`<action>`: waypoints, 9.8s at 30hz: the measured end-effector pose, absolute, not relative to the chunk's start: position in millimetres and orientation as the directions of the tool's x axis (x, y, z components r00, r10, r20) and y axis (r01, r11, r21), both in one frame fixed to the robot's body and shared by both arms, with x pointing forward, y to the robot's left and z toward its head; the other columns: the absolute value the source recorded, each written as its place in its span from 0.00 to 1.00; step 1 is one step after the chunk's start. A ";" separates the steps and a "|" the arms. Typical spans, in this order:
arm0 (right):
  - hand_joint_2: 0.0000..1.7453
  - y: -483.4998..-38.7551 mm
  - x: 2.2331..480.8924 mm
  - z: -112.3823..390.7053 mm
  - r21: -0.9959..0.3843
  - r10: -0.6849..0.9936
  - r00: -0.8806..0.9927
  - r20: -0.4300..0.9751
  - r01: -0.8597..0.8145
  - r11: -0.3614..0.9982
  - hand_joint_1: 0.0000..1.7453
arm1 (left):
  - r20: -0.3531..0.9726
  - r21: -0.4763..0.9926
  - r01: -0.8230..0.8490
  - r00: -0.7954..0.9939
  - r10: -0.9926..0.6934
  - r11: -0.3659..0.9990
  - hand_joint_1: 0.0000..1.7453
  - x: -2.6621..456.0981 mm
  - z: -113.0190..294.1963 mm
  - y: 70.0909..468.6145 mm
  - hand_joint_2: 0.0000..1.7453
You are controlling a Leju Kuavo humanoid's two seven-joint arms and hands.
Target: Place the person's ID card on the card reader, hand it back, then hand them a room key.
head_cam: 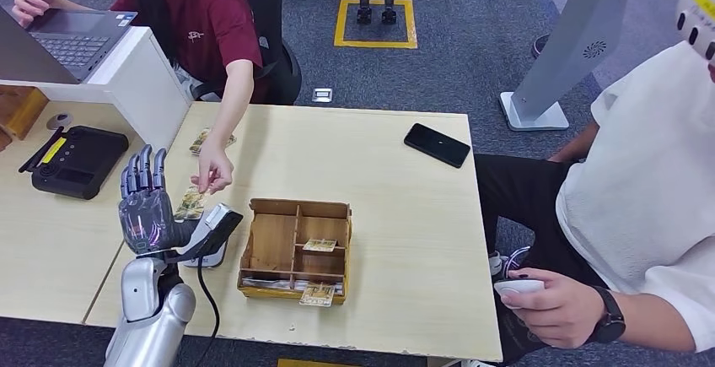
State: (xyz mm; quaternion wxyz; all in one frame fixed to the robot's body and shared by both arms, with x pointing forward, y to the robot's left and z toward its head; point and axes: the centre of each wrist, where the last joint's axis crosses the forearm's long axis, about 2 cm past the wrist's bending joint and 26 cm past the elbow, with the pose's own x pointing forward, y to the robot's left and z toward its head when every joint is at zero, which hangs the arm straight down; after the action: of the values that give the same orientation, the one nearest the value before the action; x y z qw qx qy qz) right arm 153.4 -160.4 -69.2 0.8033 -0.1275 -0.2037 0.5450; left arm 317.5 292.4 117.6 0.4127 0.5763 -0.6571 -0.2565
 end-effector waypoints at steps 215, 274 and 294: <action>1.00 -118.3 165.6 -52.0 -0.517 0.797 -0.580 0.167 -0.740 -0.430 0.00 | 0.432 0.820 -0.386 -0.064 -0.899 0.422 1.00 301.4 70.4 265.1 1.00; 1.00 -111.0 166.8 -48.8 -0.512 0.676 -0.729 0.110 -0.624 -0.590 0.00 | 0.378 0.924 -0.124 0.143 -0.915 0.362 1.00 338.4 59.2 253.1 1.00; 1.00 -107.0 169.5 -46.2 -0.520 0.588 -0.801 0.113 -0.551 -0.652 0.00 | 0.283 0.959 -0.055 0.187 -0.941 0.277 1.00 340.5 48.6 256.2 1.00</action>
State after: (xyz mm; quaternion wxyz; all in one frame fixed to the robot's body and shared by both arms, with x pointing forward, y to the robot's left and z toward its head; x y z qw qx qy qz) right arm 169.5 -107.0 -46.2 0.3135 -0.0329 -0.2751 0.9083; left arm 340.5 256.2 48.6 0.6048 0.4770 -0.5223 -0.3660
